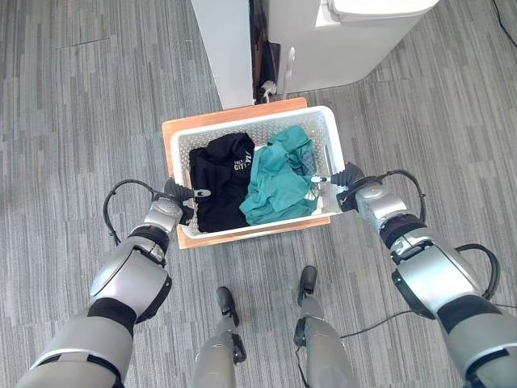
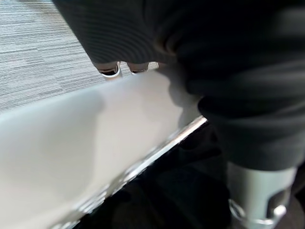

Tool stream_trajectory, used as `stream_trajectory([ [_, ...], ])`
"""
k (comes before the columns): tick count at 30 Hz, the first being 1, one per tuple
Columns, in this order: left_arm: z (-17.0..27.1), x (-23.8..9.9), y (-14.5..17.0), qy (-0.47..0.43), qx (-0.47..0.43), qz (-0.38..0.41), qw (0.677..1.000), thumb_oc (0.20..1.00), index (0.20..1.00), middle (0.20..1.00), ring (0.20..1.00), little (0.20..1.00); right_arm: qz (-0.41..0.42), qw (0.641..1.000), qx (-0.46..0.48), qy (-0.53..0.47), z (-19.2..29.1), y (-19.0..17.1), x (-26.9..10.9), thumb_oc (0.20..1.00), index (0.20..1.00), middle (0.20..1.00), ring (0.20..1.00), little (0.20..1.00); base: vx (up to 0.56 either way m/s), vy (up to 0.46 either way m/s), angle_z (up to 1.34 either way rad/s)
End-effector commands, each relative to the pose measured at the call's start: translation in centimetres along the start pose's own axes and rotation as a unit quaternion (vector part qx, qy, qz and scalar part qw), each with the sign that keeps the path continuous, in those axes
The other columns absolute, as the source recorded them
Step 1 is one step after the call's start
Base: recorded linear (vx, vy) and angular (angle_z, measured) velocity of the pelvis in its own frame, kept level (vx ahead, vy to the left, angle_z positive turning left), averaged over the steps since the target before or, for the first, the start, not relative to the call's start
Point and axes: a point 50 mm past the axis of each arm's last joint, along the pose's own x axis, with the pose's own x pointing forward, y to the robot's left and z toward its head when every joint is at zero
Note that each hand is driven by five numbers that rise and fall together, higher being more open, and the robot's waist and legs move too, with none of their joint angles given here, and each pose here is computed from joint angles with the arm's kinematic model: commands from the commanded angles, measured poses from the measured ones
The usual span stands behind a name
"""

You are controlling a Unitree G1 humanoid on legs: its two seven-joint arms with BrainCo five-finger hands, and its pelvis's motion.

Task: Grab the laundry basket,head to the washer,open it,put in the laundry and shut it.

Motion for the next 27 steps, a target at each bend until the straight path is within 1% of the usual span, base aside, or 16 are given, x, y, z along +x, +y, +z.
stream_trajectory([
  [1, 9.0, -0.6, 1.0, -0.127, 0.032, 0.023, 0.991, 1.0, 1.0, 1.0, 1.0, 1.0, 0.008, 0.995, -0.013, -0.1, 6.7, 0.7, -0.2, 1.0, 1.0, 1.0, 1.0, 1.0, -0.02, 0.006, 0.17],
  [2, 8.9, -0.6, 0.9, -0.125, 0.019, 0.02, 0.992, 1.0, 1.0, 1.0, 1.0, 1.0, 0.014, 0.994, -0.007, -0.107, 6.9, 1.1, -0.3, 1.0, 1.0, 1.0, 1.0, 1.0, -0.02, 0.006, 0.1],
  [3, 8.9, -0.6, 0.9, -0.125, 0.019, 0.02, 0.992, 0.947, 0.947, 0.947, 0.947, 0.947, 0.014, 0.994, -0.007, -0.107, 6.9, 1.1, -0.3, 1.0, 1.0, 1.0, 1.0, 1.0, 0.0, 0.0, 0.0],
  [4, 8.9, -0.6, 0.8, -0.125, 0.011, 0.018, 0.992, 0.592, 0.592, 0.592, 0.592, 0.592, 0.018, 0.994, -0.005, -0.108, 6.8, 1.4, -0.3, 0.906, 0.906, 0.906, 0.906, 0.906, 0.0, 0.001, -0.05],
  [5, 8.4, -0.6, 0.1, -0.119, -0.021, 0.003, 0.993, 0.52, 0.52, 0.52, 0.52, 0.52, 0.024, 0.994, 0.008, -0.108, 6.7, 1.6, -0.3, 0.821, 0.821, 0.821, 0.821, 0.821, 0.0, 0.0, 0.0],
  [7, 8.4, -0.6, -0.1, -0.118, -0.027, 0.0, 0.993, 0.482, 0.482, 0.482, 0.482, 0.482, 0.027, 0.994, 0.013, -0.109, 6.8, 1.7, -0.3, 0.79, 0.79, 0.79, 0.79, 0.79, 0.0, 0.0, 0.02],
  [8, 8.4, -0.6, -0.2, -0.119, -0.029, -0.002, 0.993, 0.373, 0.373, 0.373, 0.373, 0.373, 0.027, 0.993, 0.012, -0.111, 6.8, 1.8, -0.3, 0.771, 0.771, 0.771, 0.771, 0.771, 0.0, 0.0, 0.0],
  [10, 8.1, -0.6, -0.5, -0.115, -0.037, -0.01, 0.993, 0.275, 0.275, 0.275, 0.275, 0.275, 0.032, 0.993, 0.014, -0.113, 6.7, 2.0, -0.3, 0.736, 0.736, 0.736, 0.736, 0.736, 0.0, 0.014, 0.04],
  [11, 8.1, -0.6, -0.5, -0.115, -0.039, -0.011, 0.993, 0.266, 0.266, 0.266, 0.266, 0.266, 0.034, 0.993, 0.016, -0.113, 6.7, 2.1, -0.3, 0.652, 0.652, 0.652, 0.652, 0.652, 0.0, 0.013, 0.03],
  [12, 8.1, -0.6, -0.6, -0.115, -0.042, -0.011, 0.992, 0.2, 0.2, 0.2, 0.2, 0.2, 0.036, 0.993, 0.018, -0.113, 6.6, 2.2, -0.3, 0.561, 0.561, 0.561, 0.561, 0.561, 0.0, 0.0, 0.0],
  [16, 7.9, -0.6, -0.7, -0.112, -0.076, -0.018, 0.991, 0.2, 0.2, 0.2, 0.2, 0.2, 0.043, 0.991, 0.06, -0.109, 6.2, 2.3, -0.3, 0.297, 0.297, 0.297, 0.297, 0.297, 0.0, 0.0, 0.0],
  [17, 7.7, -0.6, -1.1, -0.109, -0.093, -0.028, 0.989, 0.2, 0.2, 0.2, 0.2, 0.2, 0.048, 0.988, 0.091, -0.112, 6.2, 2.5, -0.3, 0.2, 0.2, 0.2, 0.2, 0.2, 0.0, 0.0, 0.0],
  [22, 7.5, -0.7, -1.8, -0.11, -0.134, -0.044, 0.984, 0.2, 0.2, 0.2, 0.2, 0.2, 0.058, 0.979, 0.153, -0.125, 6.0, 2.8, -0.5, 0.2, 0.2, 0.2, 0.2, 0.2, 0.0, 0.0, 0.0],
  [24, 7.4, -0.8, -2.1, -0.109, -0.161, -0.053, 0.98, 0.2, 0.2, 0.2, 0.2, 0.2, 0.074, 0.959, 0.242, -0.126, 5.6, 3.3, -0.6, 0.2, 0.2, 0.2, 0.2, 0.2, 0.0, 0.0, 0.0],
  [25, 7.1, -0.7, -2.3, -0.1, -0.183, -0.057, 0.976, 0.2, 0.2, 0.2, 0.2, 0.2, 0.085, 0.936, 0.318, -0.126, 5.5, 3.6, -0.6, 0.2, 0.2, 0.2, 0.2, 0.2, 0.0, 0.0, 0.0],
  [27, 6.7, -0.7, -2.6, -0.093, -0.209, -0.065, 0.971, 0.2, 0.2, 0.2, 0.2, 0.2, 0.09, 0.925, 0.344, -0.134, 5.7, 3.7, -0.8, 0.2, 0.2, 0.2, 0.2, 0.2, 0.0, 0.0, 0.0],
])
